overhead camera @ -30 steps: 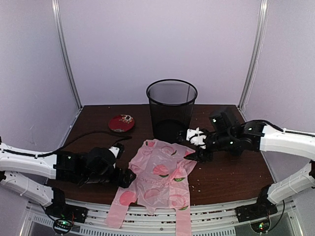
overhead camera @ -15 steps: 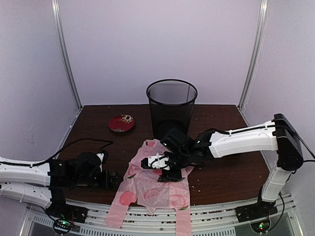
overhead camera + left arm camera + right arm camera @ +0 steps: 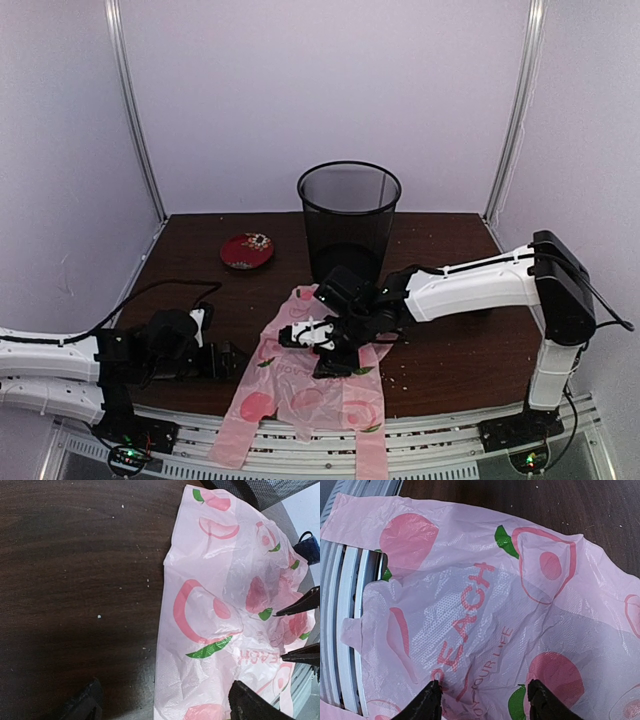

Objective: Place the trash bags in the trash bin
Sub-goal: Pick up the trash bag from the corner of the board.

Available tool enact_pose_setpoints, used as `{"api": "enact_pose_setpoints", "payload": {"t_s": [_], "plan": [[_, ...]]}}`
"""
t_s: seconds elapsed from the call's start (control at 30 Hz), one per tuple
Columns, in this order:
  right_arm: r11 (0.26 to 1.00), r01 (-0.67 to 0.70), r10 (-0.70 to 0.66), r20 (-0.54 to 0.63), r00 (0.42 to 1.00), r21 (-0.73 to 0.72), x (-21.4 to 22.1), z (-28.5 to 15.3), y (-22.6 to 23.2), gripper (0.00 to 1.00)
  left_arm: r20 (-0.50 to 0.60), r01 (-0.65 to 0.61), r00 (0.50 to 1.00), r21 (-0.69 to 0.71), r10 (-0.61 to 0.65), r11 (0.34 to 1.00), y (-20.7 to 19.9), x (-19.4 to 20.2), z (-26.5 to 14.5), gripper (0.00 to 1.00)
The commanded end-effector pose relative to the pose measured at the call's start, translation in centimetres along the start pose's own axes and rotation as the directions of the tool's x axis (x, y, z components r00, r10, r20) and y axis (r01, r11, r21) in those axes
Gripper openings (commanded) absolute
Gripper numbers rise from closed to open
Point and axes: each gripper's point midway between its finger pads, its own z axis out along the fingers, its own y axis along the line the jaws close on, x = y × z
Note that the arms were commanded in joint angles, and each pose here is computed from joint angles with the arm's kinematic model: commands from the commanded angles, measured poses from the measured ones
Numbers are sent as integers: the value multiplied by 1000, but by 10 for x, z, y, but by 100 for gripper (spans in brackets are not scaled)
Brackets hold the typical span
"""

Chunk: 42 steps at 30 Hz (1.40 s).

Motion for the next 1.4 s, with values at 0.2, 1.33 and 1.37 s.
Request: {"api": "enact_pose_setpoints", "payload": {"t_s": [0.2, 1.33, 1.37], "plan": [[997, -40, 41, 4, 999, -60, -9, -16, 16, 77, 41, -40, 998, 9, 40, 999, -13, -19, 10, 91], [900, -386, 436, 427, 792, -204, -10, -178, -42, 0, 248, -615, 730, 645, 637, 454, -227, -49, -113, 27], [900, -392, 436, 423, 795, -190, -5, -179, -43, 0, 254, -612, 727, 663, 638, 432, -232, -41, -109, 35]]}}
